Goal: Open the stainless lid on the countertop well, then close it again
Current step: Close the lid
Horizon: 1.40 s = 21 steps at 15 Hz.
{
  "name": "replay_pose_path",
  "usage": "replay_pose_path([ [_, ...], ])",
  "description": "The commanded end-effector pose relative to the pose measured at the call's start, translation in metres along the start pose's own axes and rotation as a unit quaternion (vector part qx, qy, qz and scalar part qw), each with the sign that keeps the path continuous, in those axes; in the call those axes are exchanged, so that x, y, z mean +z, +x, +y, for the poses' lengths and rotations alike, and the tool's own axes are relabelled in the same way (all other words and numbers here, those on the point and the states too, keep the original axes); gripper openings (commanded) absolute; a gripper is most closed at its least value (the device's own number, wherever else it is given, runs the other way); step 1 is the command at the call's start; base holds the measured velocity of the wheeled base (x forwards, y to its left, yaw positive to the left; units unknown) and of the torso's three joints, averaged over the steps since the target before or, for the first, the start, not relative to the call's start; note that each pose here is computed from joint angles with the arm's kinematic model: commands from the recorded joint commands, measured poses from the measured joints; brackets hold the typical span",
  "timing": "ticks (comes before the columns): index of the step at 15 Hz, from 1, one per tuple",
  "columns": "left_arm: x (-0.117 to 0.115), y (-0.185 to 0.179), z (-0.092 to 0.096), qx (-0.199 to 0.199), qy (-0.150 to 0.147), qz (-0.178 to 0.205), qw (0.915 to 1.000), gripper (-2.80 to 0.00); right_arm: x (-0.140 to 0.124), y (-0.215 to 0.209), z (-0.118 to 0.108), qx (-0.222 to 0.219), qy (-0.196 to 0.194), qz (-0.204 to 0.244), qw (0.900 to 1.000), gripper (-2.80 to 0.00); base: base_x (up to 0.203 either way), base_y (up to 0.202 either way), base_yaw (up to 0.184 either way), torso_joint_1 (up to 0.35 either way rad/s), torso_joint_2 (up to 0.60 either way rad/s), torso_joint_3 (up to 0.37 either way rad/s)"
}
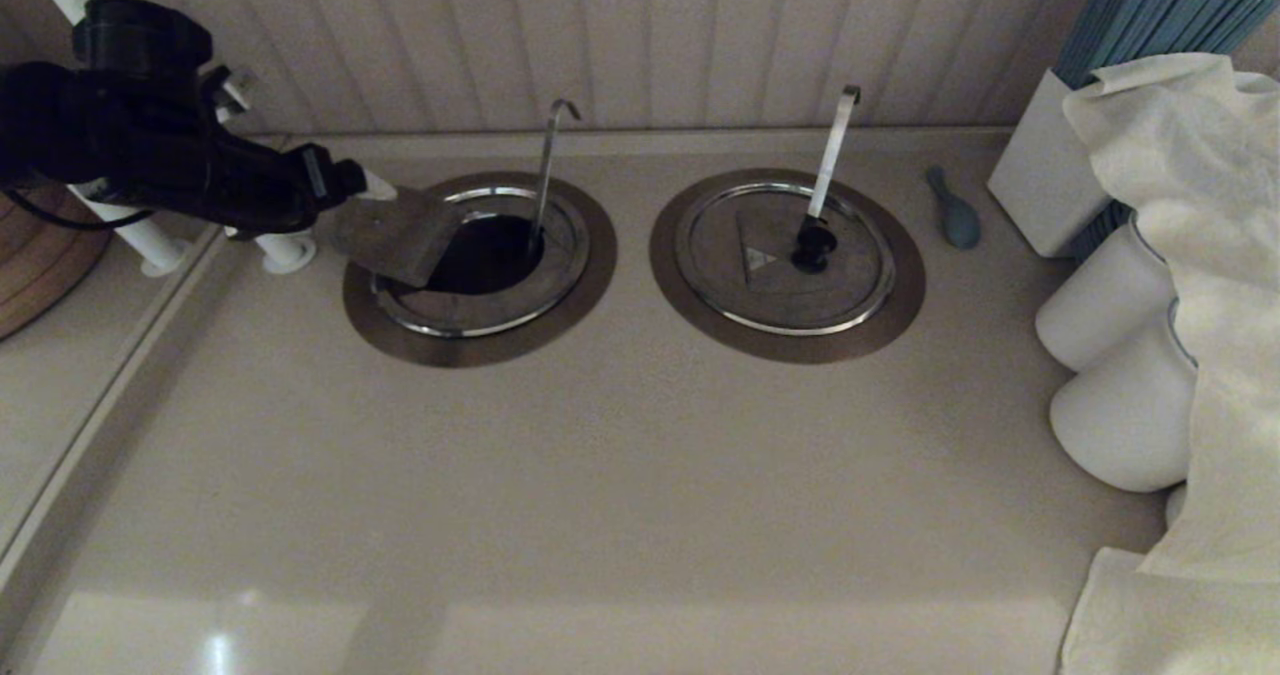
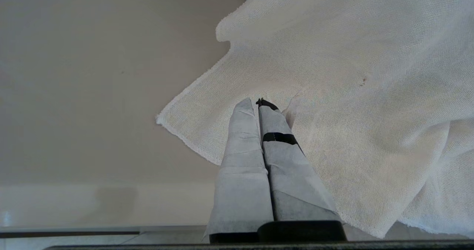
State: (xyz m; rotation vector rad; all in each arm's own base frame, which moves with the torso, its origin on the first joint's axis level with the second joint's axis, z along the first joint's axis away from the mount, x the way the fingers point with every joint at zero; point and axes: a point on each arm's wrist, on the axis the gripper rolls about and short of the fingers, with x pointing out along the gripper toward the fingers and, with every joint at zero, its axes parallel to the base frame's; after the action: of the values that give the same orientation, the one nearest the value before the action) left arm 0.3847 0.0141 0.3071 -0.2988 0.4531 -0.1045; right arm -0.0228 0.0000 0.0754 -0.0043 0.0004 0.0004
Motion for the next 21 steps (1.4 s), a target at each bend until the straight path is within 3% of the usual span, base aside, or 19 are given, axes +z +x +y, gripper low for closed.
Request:
replay_pose_path([
  [1, -0.004, 0.008, -0.001, -0.003, -0.001, 0.011, 0.9999, 0.0, 0.0, 0.0, 0.0, 0.001, 0.0, 0.0, 1.0, -2.8, 0.0, 0.0, 0.0, 0.0, 0.0, 0.0],
  [7, -0.009, 0.016, -0.003, 0.036, 0.016, 0.01, 0.9992, 0.0, 0.0, 0.0, 0.0, 0.0, 0.0, 0.0, 1.0, -2.8, 0.0, 0.0, 0.0, 0.0, 0.0, 0.0],
  [21, -0.01, 0.016, -0.007, -0.002, 0.012, 0.02, 0.9997, 0.0, 0.0, 0.0, 0.0, 0.0, 0.0, 0.0, 1.0, -2.8, 0.0, 0.0, 0.0, 0.0, 0.0, 0.0],
])
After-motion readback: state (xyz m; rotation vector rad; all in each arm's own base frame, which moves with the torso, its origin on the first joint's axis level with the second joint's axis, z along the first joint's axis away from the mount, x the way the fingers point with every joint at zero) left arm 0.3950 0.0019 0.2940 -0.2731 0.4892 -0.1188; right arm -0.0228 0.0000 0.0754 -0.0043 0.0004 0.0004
